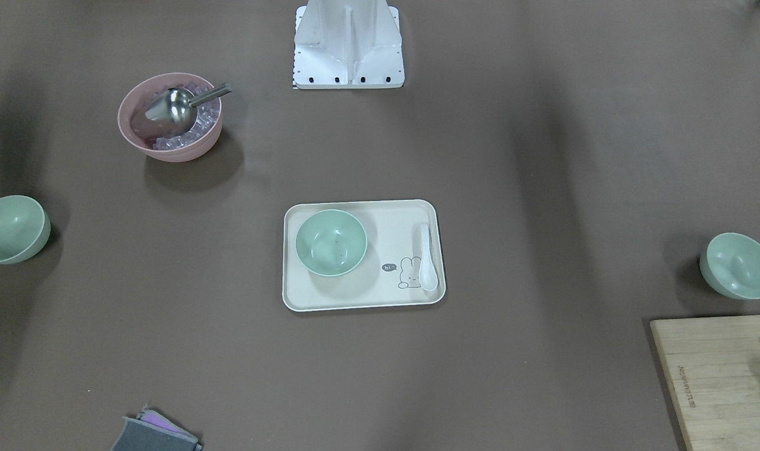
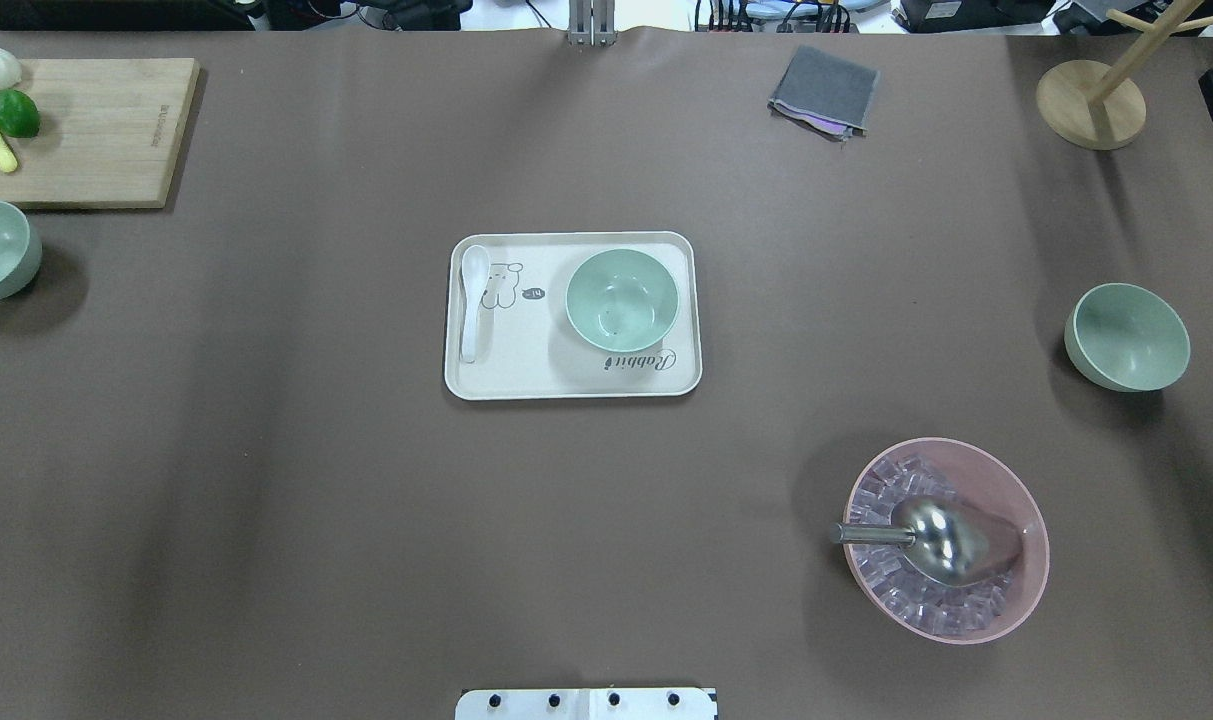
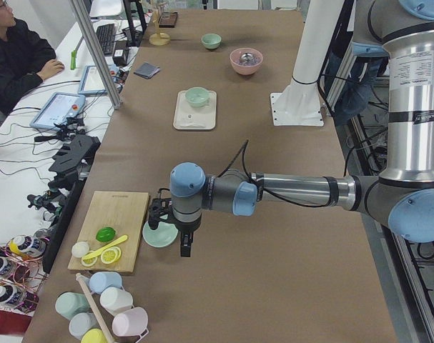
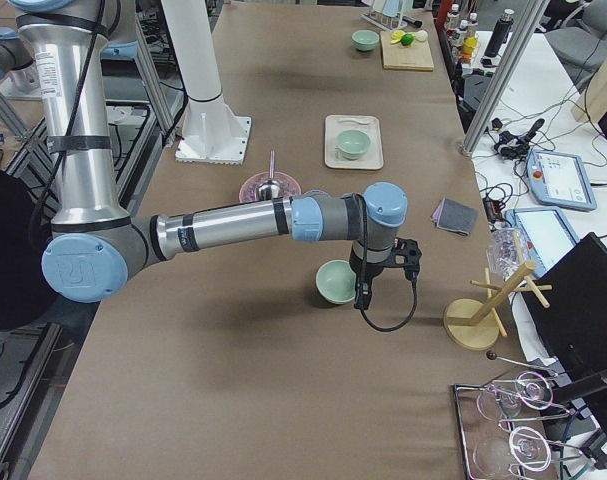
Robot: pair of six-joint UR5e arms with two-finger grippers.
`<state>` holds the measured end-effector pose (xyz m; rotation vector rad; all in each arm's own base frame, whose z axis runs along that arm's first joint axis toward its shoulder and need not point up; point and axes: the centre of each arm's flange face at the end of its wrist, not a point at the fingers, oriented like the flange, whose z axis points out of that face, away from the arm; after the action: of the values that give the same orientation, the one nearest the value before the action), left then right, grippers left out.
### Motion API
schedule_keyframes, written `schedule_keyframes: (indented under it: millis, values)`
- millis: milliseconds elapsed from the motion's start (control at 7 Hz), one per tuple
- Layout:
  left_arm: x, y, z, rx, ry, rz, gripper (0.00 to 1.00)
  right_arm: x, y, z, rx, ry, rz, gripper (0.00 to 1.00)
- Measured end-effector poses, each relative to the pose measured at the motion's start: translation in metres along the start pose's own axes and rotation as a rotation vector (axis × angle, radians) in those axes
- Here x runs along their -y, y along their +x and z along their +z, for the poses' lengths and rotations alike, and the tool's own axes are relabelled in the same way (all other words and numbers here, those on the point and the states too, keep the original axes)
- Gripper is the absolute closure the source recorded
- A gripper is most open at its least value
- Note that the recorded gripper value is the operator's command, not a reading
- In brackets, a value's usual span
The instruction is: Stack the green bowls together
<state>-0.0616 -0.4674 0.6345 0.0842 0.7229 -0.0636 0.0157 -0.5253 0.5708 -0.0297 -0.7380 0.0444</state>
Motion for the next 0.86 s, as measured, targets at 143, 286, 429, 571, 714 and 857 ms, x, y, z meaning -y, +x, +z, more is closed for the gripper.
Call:
schedule_keyframes:
  millis: [143, 286, 429, 571, 714, 857]
  values:
    - [-0.0003, -0.0025, 0.0028, 0.002, -0.005, -0.009, 0.01, -0.0008, 0.0015, 0.0014, -0.001, -0.003, 0.002, 0.00]
    - [0.0003, -0.0047, 0.0054, 0.001, -0.009, -0.014, 0.01, -0.0013, 0.0024, 0.0025, 0.000, -0.005, 0.005, 0.00]
    - [0.0007, -0.0060, 0.0068, 0.000, -0.012, -0.017, 0.01, -0.0015, 0.0029, 0.0029, 0.000, -0.006, 0.006, 0.00]
    - [0.0016, -0.0052, 0.0062, -0.002, -0.011, -0.016, 0.02, -0.0013, 0.0027, 0.0025, -0.002, -0.005, 0.005, 0.00]
    - [0.0024, -0.0036, 0.0046, -0.003, -0.007, -0.014, 0.02, -0.0011, 0.0024, 0.0020, -0.004, -0.003, 0.004, 0.00]
    - [0.0030, -0.0023, 0.0033, -0.004, -0.004, -0.012, 0.02, -0.0013, 0.0023, 0.0018, -0.005, -0.003, 0.004, 0.00]
